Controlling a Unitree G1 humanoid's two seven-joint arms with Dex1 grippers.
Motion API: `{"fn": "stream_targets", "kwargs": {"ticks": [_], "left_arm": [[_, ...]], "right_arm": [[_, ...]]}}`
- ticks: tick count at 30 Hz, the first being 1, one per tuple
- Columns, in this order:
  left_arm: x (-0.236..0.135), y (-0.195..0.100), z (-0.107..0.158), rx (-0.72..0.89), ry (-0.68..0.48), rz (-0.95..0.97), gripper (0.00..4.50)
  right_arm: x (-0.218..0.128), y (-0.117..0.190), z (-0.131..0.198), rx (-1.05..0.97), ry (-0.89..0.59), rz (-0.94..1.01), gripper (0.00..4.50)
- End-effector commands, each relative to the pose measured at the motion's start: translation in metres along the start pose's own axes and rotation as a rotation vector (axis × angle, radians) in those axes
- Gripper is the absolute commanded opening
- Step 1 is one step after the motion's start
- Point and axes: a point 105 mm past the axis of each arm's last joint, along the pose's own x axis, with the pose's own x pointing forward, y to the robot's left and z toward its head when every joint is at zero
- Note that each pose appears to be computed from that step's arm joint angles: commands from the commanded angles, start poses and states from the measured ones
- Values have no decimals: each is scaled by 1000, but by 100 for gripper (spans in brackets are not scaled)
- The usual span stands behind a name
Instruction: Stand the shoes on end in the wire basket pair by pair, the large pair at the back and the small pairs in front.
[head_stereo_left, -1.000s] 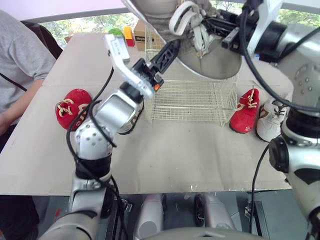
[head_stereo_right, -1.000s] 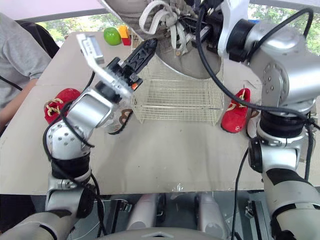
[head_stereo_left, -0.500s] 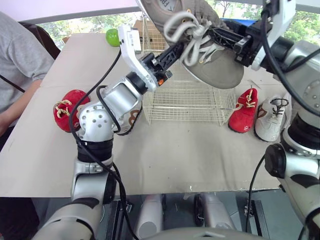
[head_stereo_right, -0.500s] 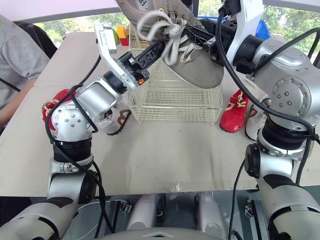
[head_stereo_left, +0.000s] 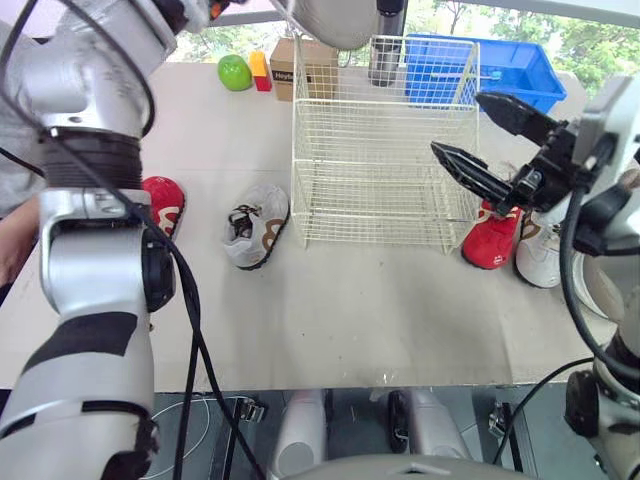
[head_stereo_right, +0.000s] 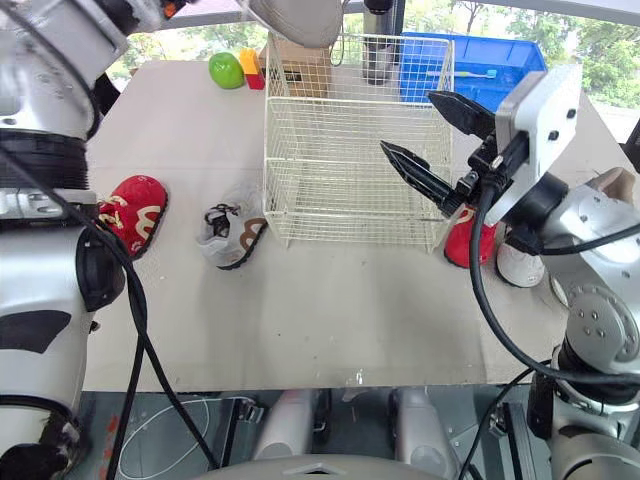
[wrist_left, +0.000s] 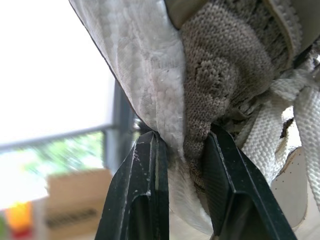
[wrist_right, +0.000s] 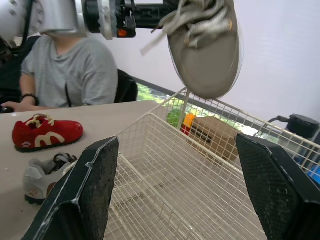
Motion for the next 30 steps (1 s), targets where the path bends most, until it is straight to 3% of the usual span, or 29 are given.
{"fn": "stream_targets", "kwargs": {"ticks": [1,3,11,15,18,19,25,30], "left_arm": [[9,-23,-16,222,16,-146,64],[7,-35,-48,256,111,-232,64],[-10,-43,-97,216,307,-355,64],[-17,-29,-101,200,355,-318,250],[-22,-18,-85,207,335,-284,413],[-25,-13,-78,204,330,-268,448],[-56,5,-32,43,213,-233,448],[-104,4,-35,-156,186,-174,448]], "right_arm": [[-5,3,8,-29,-32,-46,351],[-7,4,7,-27,-25,-61,351],[-17,8,-3,-20,21,-77,351],[-17,10,-7,-9,28,-78,351],[-17,11,-9,-4,31,-72,351],[-17,11,-9,-2,33,-69,351],[-14,14,-18,19,53,-29,351],[-11,19,-26,40,62,20,351]]}}
